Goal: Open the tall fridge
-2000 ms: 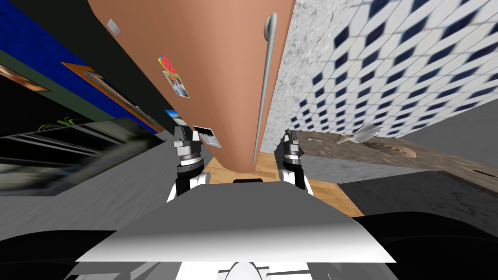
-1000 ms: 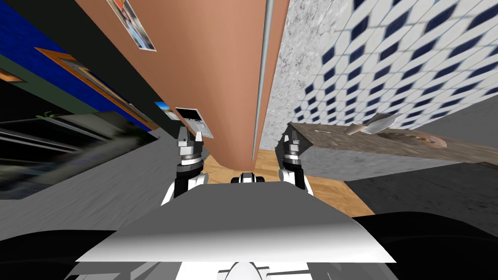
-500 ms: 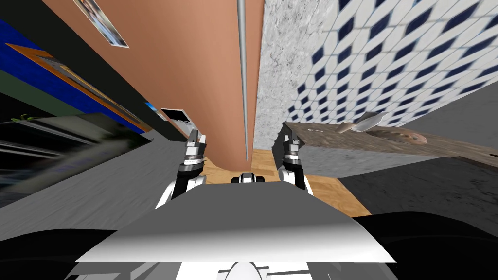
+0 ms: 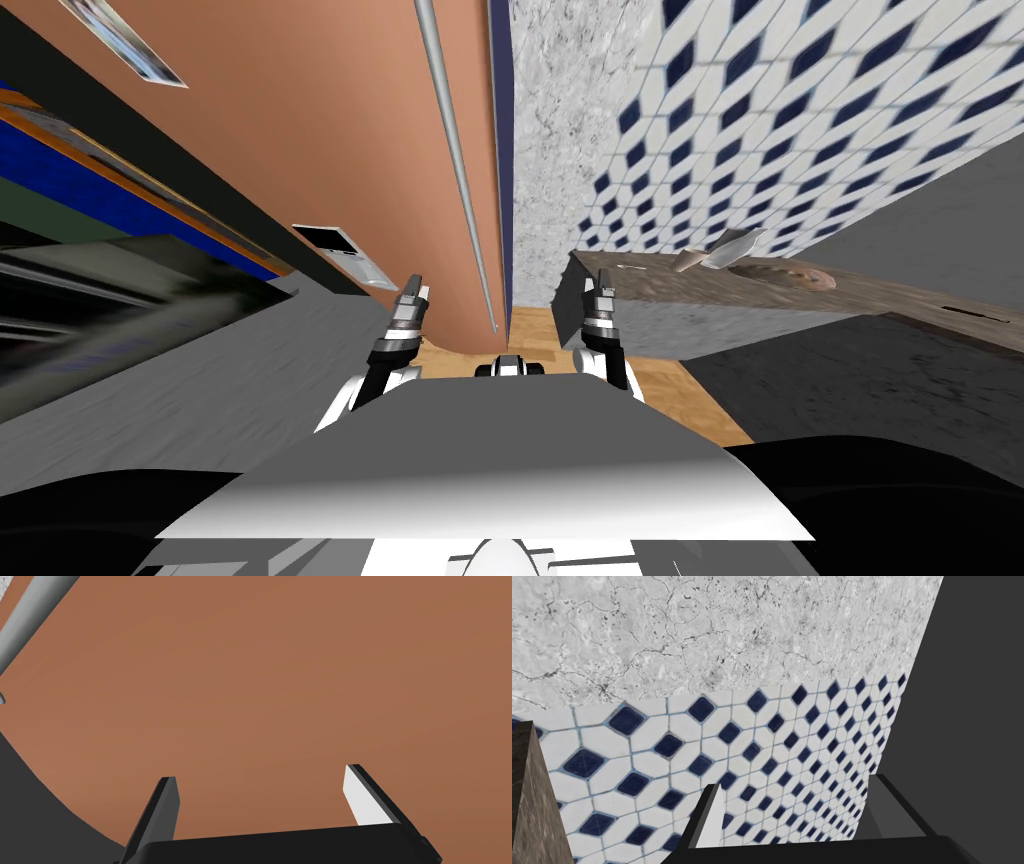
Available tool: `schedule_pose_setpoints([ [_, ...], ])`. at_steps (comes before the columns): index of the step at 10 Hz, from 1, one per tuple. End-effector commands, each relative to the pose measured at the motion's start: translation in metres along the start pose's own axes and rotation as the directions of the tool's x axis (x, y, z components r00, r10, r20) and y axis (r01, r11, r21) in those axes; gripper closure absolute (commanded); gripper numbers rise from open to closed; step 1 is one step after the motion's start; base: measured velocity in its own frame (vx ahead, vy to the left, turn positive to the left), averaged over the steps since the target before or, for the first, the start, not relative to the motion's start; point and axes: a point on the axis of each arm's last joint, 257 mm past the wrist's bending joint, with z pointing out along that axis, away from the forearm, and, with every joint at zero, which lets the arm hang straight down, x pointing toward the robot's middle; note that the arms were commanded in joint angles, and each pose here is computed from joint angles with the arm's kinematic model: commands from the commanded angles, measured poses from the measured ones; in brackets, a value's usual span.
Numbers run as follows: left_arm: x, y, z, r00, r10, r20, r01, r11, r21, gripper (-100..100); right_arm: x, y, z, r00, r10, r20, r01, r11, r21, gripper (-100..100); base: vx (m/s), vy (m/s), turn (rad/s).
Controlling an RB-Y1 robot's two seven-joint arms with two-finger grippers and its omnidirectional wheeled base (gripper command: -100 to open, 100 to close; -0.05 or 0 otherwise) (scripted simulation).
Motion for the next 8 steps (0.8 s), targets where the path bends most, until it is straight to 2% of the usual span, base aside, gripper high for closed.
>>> schedule_pose_setpoints([
  [1, 0.006, 0.016, -0.005, 0.9984, 0.036, -0.044, -0.039, 0.9975, -0.059, -100, 0.000, 0.000, 0.000, 1.000, 0.000, 0.000, 0.000, 1.000, 0.000, 0, 0.018, -0.093, -0.049],
  [4, 0.012, 0.034, -0.011, 0.9919, 0.078, -0.100, -0.090, 0.9896, -0.112, -100, 0.000, 0.000, 0.000, 1.000, 0.000, 0.000, 0.000, 1.000, 0.000, 0, 0.026, -0.104, -0.055],
  [6, 0.017, 0.049, -0.017, 0.9823, 0.113, -0.149, -0.136, 0.9784, -0.155, -100, 0.000, 0.000, 0.000, 1.000, 0.000, 0.000, 0.000, 1.000, 0.000, 0, 0.020, -0.148, -0.062],
  [7, 0.020, 0.060, -0.022, 0.9738, 0.136, -0.182, -0.170, 0.9681, -0.184, -100, 0.000, 0.000, 0.000, 1.000, 0.000, 0.000, 0.000, 1.000, 0.000, 0, -0.002, -0.170, -0.087],
  [8, 0.021, 0.065, -0.025, 0.9692, 0.147, -0.197, -0.187, 0.9622, -0.198, -100, 0.000, 0.000, 0.000, 1.000, 0.000, 0.000, 0.000, 1.000, 0.000, 0, 0.005, -0.137, -0.050],
])
